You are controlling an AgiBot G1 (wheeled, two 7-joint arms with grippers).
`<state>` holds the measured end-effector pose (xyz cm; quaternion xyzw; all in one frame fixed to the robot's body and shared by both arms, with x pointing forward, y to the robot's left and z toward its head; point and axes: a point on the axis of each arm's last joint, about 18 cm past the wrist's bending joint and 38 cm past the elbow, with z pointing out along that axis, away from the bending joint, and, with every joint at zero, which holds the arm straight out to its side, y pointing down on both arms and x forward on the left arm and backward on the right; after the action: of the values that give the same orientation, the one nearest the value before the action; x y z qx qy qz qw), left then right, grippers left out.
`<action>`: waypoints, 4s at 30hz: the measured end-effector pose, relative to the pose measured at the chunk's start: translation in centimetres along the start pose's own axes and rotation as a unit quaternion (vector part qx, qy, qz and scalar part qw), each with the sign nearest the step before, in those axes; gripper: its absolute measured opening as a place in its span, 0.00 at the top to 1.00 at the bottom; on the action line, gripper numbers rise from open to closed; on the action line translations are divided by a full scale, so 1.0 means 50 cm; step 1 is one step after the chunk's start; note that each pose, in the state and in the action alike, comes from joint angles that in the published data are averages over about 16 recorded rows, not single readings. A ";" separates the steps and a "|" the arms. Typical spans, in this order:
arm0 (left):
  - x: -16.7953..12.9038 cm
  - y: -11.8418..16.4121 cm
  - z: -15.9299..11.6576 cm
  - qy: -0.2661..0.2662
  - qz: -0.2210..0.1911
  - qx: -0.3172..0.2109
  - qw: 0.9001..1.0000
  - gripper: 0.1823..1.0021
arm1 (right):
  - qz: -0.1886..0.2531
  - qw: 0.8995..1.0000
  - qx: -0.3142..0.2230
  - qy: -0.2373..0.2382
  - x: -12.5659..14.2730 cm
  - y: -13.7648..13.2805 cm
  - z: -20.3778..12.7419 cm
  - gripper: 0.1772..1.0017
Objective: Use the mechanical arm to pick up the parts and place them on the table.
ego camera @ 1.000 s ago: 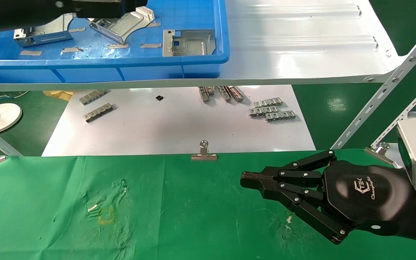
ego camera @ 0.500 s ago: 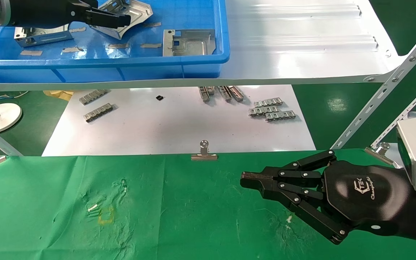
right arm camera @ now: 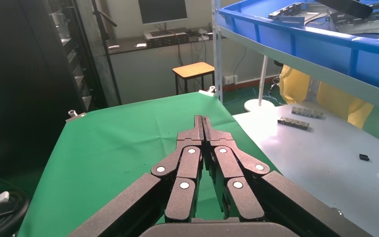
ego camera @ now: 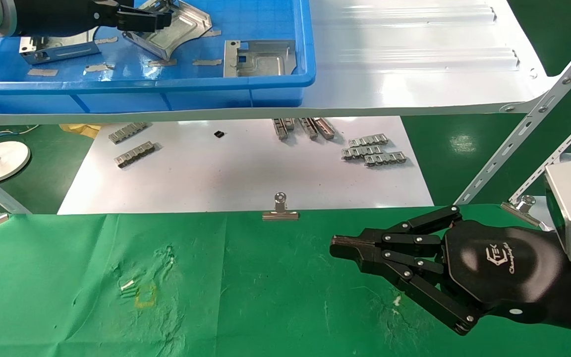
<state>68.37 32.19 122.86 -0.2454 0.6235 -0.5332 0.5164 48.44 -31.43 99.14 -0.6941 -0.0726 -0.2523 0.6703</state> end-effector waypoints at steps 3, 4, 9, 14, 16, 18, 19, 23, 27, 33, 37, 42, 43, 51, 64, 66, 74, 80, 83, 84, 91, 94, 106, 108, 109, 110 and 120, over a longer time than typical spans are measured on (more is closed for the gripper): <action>-0.001 0.003 0.003 -0.004 0.001 -0.004 1.000 0.24 | 0.000 1.000 0.000 0.000 0.000 0.000 0.000 0.98; -0.002 0.004 0.004 -0.005 0.001 -0.005 1.000 0.27 | 0.000 1.000 0.000 0.000 0.000 0.000 0.000 0.98; -0.004 0.007 0.008 -0.011 0.001 -0.007 1.000 0.41 | 0.000 1.000 0.000 0.000 0.000 0.000 0.000 0.98; -0.005 0.010 0.011 -0.015 -0.001 -0.008 1.000 0.55 | 0.000 1.000 0.000 0.000 0.000 0.000 0.000 0.98; -0.005 0.010 0.012 -0.017 -0.002 -0.009 1.000 0.61 | 0.000 1.000 0.000 0.000 0.000 0.000 0.000 0.98; -0.006 0.010 0.013 -0.019 -0.003 -0.008 1.000 0.68 | 0.000 1.000 0.000 0.000 0.000 0.000 0.000 0.98; -0.006 0.010 0.013 -0.019 -0.004 -0.008 1.000 0.70 | 0.000 1.000 0.000 0.000 0.000 0.000 0.000 0.98; -0.007 0.010 0.013 -0.019 -0.009 -0.006 1.000 0.79 | 0.000 1.000 0.000 0.000 0.000 0.000 0.000 0.97; -0.009 0.006 0.007 -0.015 -0.015 0.000 1.000 0.84 | 0.000 1.000 0.000 0.000 0.000 0.000 0.000 0.96; -0.012 0.001 -0.010 0.000 -0.027 0.015 1.000 0.88 | 0.000 1.000 0.000 0.000 0.000 0.000 0.000 0.91; -0.014 -0.002 -0.028 0.017 -0.031 0.027 0.999 0.89 | 0.000 1.000 0.000 0.000 0.000 0.000 0.000 0.85; -0.014 -0.006 -0.058 0.046 -0.027 0.047 0.997 0.89 | 0.000 1.000 0.000 0.000 0.000 0.000 0.000 0.75; -0.013 -0.006 -0.064 0.053 -0.025 0.051 0.997 0.89 | 0.000 1.000 0.000 0.000 0.000 0.000 0.000 0.73; 0.000 -0.007 -0.133 0.122 0.004 0.094 0.988 0.89 | 0.000 1.000 0.000 0.000 0.000 0.000 0.000 0.50; 0.060 0.039 -0.251 0.239 0.102 0.183 0.948 0.89 | 0.000 1.000 0.000 0.000 0.000 0.000 0.000 0.16; 0.070 0.057 -0.270 0.249 0.119 0.195 0.941 0.89 | 0.000 1.000 0.000 0.000 0.000 0.000 0.000 0.13; 0.129 0.169 -0.323 0.286 0.189 0.202 0.917 0.89 | 0.000 1.000 0.000 0.000 0.000 0.000 0.000 0.04; 0.164 0.294 -0.321 0.299 0.254 0.174 0.903 0.89 | 0.000 1.000 0.000 0.000 0.000 0.000 0.000 0.01; 0.171 0.359 -0.305 0.299 0.286 0.153 0.897 0.89 | 0.000 1.000 0.000 0.000 0.000 0.000 0.000 0.00; 0.171 0.381 -0.299 0.298 0.297 0.145 0.896 0.89 | 0.000 1.000 0.000 0.000 0.000 0.000 0.000 0.00; 0.149 0.510 -0.262 0.279 0.354 0.073 0.890 0.89 | 0.000 1.000 0.000 0.000 0.000 0.000 0.000 0.00; 0.132 0.544 -0.256 0.272 0.365 0.042 0.889 0.89 | 0.000 1.000 0.000 0.000 0.000 0.000 0.000 0.00; 0.098 0.584 -0.274 0.282 0.376 -0.018 0.882 0.89 | 0.000 1.000 0.000 0.000 0.000 0.000 0.000 0.00; 0.099 0.584 -0.277 0.287 0.373 -0.019 0.882 0.89 | 0.000 1.000 0.000 0.000 0.000 0.000 0.000 0.00; 0.099 0.584 -0.278 0.289 0.372 -0.020 0.882 0.89 | 0.000 1.000 0.000 0.000 0.000 0.000 0.000 0.00; 0.100 0.584 -0.279 0.291 0.371 -0.021 0.882 0.89 | 0.000 1.000 0.000 0.000 0.000 0.000 0.000 0.00; 0.105 0.581 -0.275 0.295 0.361 -0.016 0.884 0.83 | 0.000 1.000 0.000 0.000 0.000 0.000 0.000 0.00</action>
<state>61.23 42.37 92.75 0.1573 0.8011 -0.3473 0.4614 48.44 -31.43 99.14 -0.6941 -0.0726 -0.2523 0.6703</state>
